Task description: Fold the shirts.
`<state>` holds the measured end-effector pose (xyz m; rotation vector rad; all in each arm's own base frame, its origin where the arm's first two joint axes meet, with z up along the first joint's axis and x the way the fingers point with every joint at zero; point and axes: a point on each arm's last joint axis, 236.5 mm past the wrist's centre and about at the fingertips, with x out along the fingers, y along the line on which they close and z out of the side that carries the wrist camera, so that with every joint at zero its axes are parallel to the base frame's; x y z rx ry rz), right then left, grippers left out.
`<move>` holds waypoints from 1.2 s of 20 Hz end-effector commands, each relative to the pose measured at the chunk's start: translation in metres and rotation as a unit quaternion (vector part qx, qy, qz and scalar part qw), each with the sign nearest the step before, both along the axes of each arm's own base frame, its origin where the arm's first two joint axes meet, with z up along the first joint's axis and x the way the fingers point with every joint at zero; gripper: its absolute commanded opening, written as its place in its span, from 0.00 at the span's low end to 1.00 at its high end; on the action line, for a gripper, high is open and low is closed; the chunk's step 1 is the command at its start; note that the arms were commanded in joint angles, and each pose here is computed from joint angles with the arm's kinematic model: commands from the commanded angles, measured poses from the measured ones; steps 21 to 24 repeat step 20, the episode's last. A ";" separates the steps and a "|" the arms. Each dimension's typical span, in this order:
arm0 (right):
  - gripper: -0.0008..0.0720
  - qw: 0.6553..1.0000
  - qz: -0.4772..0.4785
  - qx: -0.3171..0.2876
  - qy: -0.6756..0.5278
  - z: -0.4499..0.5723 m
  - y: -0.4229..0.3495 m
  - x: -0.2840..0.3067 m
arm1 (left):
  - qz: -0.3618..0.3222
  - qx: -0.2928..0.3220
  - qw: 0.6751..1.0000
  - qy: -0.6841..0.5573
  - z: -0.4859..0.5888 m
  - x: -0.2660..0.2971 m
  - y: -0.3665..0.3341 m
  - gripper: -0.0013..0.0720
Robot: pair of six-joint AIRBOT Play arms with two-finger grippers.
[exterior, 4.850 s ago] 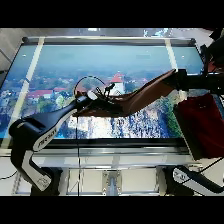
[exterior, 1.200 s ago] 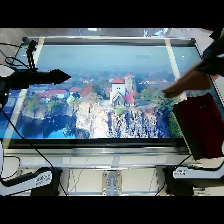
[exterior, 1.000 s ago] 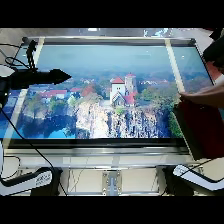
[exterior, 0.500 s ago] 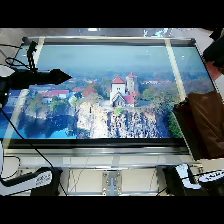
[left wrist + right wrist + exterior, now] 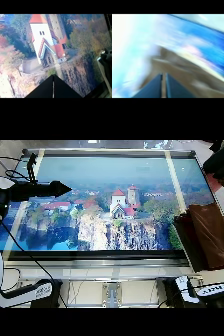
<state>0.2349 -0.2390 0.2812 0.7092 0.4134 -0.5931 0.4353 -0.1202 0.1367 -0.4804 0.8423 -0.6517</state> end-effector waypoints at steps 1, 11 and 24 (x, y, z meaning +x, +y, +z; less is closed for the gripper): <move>0.03 0.970 0.236 -0.046 -0.030 0.037 0.107 0.050 | 0.000 0.001 1.000 0.000 0.000 0.000 0.000 0.04; 0.03 0.847 0.521 -0.084 0.066 -0.008 0.261 0.058 | 0.000 0.001 1.000 0.000 0.000 0.000 0.000 0.04; 0.03 0.853 0.510 -0.100 0.036 0.005 0.260 0.070 | 0.000 0.001 1.000 0.000 0.000 0.000 0.000 0.04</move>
